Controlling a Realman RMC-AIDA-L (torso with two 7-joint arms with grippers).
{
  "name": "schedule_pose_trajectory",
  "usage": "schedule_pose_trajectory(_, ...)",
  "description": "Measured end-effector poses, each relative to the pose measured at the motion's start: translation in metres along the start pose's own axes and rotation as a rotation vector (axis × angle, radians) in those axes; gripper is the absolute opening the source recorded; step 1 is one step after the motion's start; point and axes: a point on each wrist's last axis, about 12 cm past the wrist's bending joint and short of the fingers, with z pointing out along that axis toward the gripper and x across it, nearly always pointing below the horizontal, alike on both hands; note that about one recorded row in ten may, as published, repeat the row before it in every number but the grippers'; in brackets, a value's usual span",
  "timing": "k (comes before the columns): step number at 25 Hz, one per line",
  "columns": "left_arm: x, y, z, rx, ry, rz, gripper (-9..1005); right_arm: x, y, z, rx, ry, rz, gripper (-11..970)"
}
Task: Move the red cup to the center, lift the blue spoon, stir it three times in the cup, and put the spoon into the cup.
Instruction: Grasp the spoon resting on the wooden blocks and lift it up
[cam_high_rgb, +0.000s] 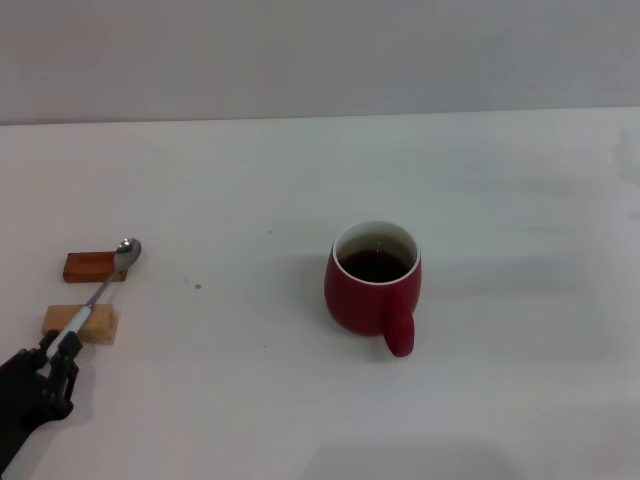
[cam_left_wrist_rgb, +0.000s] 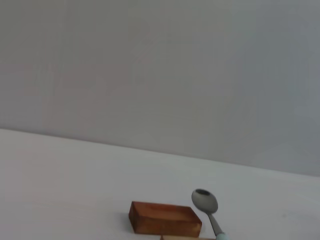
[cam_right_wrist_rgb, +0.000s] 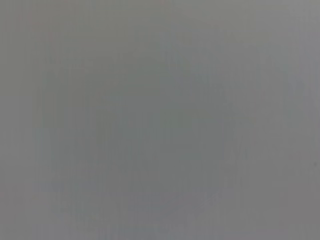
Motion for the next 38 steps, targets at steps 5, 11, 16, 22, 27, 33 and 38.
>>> schedule_pose_trajectory(5,-0.004,0.001,0.001,-0.002,-0.031,0.001,176,0.001,-0.001,0.0,0.005,0.009,0.001,589)
schedule_pose_trajectory(11,-0.006,0.0,0.003,0.005,-0.039,0.003,176,0.001,-0.002,0.0,0.008,0.011,0.001,589)
schedule_pose_trajectory(16,-0.007,-0.001,0.006,0.015,-0.045,0.008,176,0.001,-0.002,0.0,0.009,0.012,0.002,588)
schedule_pose_trajectory(22,-0.008,-0.001,0.007,0.024,-0.05,0.01,175,0.002,-0.002,0.0,0.011,0.016,0.002,588)
schedule_pose_trajectory(27,-0.01,-0.001,0.008,0.034,-0.057,0.01,173,0.002,-0.002,0.0,0.012,0.02,0.002,587)
schedule_pose_trajectory(33,-0.012,-0.003,0.009,0.048,-0.07,0.011,171,0.002,-0.002,0.0,0.01,0.022,0.0,587)
schedule_pose_trajectory(38,-0.015,-0.003,0.011,0.059,-0.087,0.013,169,0.003,-0.002,0.0,0.009,0.023,0.001,589)
